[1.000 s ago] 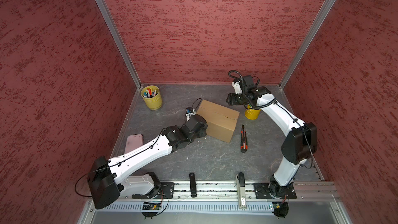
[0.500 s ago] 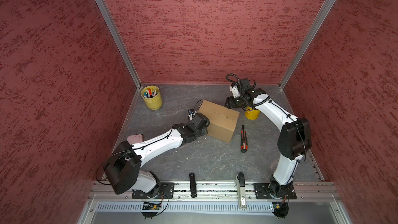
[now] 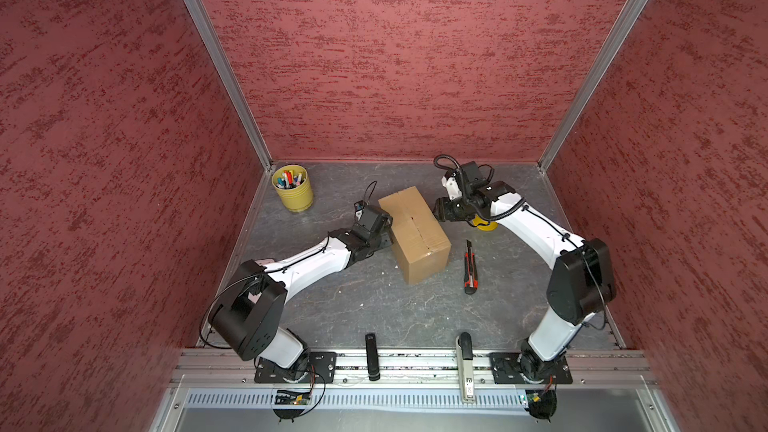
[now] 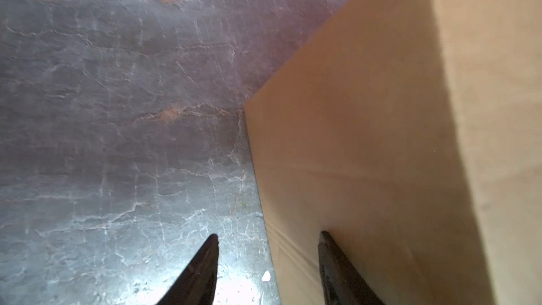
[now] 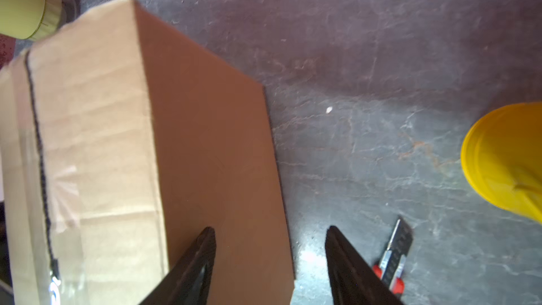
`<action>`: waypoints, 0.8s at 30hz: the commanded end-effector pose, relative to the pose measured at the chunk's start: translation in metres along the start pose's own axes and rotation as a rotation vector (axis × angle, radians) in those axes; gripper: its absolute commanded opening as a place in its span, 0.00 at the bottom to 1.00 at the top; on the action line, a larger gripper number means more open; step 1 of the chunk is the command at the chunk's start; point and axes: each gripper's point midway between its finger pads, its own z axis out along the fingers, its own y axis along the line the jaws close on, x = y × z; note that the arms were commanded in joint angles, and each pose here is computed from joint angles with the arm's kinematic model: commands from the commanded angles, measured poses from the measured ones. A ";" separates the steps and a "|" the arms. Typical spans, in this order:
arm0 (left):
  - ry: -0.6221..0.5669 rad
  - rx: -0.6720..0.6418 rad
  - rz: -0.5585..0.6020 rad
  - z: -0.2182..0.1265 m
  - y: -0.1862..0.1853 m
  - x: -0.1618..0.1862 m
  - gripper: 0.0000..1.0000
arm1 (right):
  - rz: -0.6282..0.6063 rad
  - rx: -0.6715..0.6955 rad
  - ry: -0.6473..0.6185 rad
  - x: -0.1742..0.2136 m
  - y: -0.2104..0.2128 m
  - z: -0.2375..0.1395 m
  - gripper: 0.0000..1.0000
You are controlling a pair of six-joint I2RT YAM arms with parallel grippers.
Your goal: Unpack the express box
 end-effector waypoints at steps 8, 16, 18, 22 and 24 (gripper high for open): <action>0.011 0.149 0.011 -0.029 -0.018 0.006 0.55 | 0.126 0.100 -0.204 -0.009 -0.005 -0.053 0.63; 0.017 0.160 0.009 -0.047 -0.011 0.017 0.55 | 0.193 0.185 -0.190 0.029 -0.028 -0.087 0.64; 0.009 0.161 0.009 -0.052 -0.009 0.015 0.55 | 0.205 0.203 -0.168 0.043 -0.035 -0.086 0.65; -0.010 0.161 0.017 -0.064 -0.009 0.009 0.55 | 0.227 0.230 -0.120 0.073 -0.047 -0.076 0.65; -0.024 0.158 0.021 -0.070 -0.009 0.005 0.55 | 0.241 0.246 -0.087 0.088 -0.054 -0.070 0.65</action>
